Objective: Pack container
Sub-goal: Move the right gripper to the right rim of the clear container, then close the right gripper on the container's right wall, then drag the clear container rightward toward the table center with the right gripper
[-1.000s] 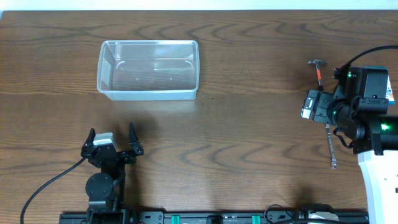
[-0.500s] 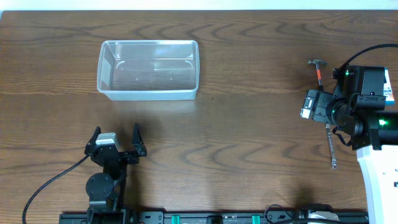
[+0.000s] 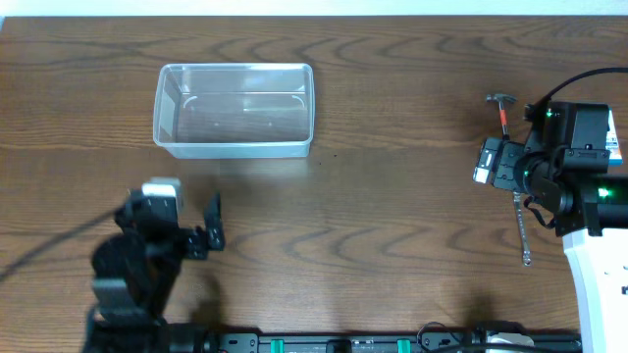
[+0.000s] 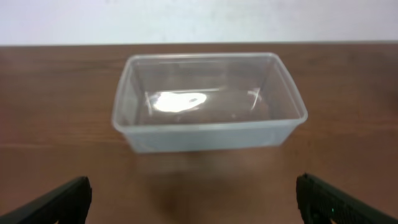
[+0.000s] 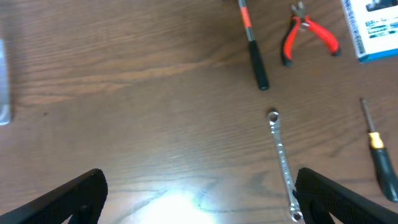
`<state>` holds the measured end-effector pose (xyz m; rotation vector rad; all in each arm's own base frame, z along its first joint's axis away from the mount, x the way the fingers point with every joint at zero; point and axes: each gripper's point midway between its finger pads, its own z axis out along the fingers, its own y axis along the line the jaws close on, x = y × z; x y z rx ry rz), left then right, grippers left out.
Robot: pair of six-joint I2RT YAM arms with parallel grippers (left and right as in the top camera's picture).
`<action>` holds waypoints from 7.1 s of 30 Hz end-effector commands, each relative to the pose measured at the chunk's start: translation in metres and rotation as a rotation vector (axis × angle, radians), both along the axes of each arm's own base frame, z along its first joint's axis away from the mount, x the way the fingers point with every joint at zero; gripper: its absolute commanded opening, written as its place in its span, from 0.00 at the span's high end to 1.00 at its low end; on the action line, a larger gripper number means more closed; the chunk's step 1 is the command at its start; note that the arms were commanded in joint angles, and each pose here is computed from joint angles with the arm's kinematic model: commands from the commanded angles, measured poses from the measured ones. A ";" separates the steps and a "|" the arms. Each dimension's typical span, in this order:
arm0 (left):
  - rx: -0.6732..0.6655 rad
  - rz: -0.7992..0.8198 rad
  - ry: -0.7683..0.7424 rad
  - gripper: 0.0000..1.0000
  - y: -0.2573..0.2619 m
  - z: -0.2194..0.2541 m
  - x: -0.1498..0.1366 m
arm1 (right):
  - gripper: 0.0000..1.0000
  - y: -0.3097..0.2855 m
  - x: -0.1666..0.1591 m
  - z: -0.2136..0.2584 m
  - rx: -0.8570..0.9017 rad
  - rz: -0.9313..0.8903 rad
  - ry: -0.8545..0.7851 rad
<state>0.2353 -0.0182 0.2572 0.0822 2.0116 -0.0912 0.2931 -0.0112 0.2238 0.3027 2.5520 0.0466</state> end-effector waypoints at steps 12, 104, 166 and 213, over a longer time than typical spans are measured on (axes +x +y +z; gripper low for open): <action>0.154 0.039 0.374 0.02 0.027 0.075 0.058 | 0.01 0.079 0.009 0.012 0.166 0.332 -0.060; 0.040 0.278 0.689 0.02 0.085 0.053 0.079 | 0.04 0.301 0.146 -0.164 0.080 0.446 0.322; 0.040 0.278 0.689 0.02 0.085 0.053 0.079 | 0.99 0.227 0.187 -0.124 0.008 0.314 0.259; 0.019 0.297 0.692 0.02 0.085 0.053 0.078 | 0.99 0.101 0.110 -0.045 -0.073 0.300 0.478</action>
